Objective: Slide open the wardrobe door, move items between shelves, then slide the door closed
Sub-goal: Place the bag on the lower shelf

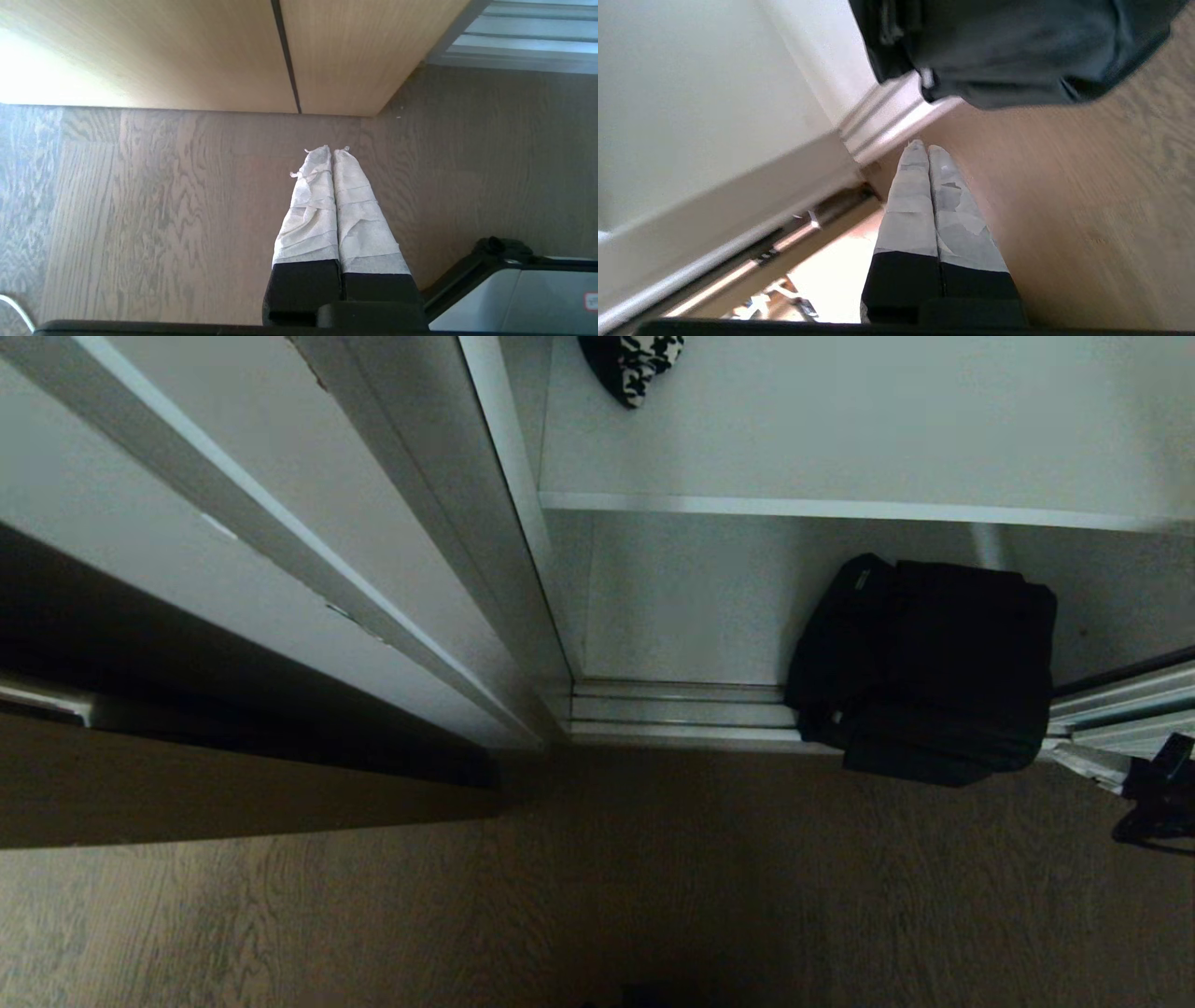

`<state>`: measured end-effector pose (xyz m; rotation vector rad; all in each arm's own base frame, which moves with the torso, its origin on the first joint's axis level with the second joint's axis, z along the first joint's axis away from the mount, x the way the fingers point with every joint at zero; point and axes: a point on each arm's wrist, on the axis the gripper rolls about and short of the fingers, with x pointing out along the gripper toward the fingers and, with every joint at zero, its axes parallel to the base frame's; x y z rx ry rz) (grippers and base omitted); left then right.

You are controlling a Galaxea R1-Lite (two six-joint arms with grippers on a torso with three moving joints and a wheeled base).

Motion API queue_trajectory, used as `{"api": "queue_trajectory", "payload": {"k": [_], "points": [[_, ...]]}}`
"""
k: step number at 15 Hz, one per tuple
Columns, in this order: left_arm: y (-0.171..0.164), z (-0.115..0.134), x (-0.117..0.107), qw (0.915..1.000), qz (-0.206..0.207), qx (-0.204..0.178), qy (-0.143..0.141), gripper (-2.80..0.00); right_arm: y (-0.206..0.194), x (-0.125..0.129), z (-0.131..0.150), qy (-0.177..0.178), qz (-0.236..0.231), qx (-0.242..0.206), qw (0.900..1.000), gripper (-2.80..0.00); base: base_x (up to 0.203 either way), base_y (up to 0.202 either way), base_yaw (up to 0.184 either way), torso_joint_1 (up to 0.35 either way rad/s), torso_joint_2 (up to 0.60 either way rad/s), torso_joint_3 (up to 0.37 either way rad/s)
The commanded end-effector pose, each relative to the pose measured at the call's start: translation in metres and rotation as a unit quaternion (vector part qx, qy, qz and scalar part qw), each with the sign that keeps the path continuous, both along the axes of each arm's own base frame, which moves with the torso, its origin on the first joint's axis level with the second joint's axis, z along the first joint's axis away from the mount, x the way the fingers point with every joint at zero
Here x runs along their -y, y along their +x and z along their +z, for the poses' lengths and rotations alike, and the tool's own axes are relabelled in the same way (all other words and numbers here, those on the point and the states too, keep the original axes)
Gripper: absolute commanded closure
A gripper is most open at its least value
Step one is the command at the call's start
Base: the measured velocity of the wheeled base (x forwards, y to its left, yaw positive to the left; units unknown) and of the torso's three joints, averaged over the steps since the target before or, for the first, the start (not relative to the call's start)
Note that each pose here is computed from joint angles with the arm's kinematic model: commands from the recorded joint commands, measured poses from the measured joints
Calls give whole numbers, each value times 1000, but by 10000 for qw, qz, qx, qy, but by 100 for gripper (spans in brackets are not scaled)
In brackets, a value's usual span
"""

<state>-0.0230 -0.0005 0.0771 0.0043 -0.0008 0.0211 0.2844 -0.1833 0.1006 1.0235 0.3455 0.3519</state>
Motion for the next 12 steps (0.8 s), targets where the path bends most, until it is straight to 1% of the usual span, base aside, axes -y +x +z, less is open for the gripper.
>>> {"api": "queue_trajectory", "payload": {"k": [1, 3, 5, 7, 9, 12], "points": [[0, 0, 0, 10000, 2, 3, 2, 0, 0, -9, -7, -39, 97, -78, 9999, 0, 0, 0, 0, 0, 0, 0], [0, 0, 0, 10000, 2, 3, 2, 0, -4, -10, -14, -400, 48, -7, 9992, 0, 0, 0, 0, 0, 0, 0], [0, 0, 0, 10000, 2, 3, 2, 0, -13, -16, -14, -562, -97, -38, 9984, 0, 0, 0, 0, 0, 0, 0], [0, 0, 0, 10000, 2, -3, -2, 0, -24, -21, -12, -709, -141, -32, 9974, 0, 0, 0, 0, 0, 0, 0], [0, 0, 0, 10000, 2, 3, 2, 0, -33, -24, -19, -1099, -85, 28, 9939, 0, 0, 0, 0, 0, 0, 0], [0, 0, 0, 10000, 2, 4, -6, 0, -56, -30, -23, -1461, -96, -27, 9892, 0, 0, 0, 0, 0, 0, 0]]}}
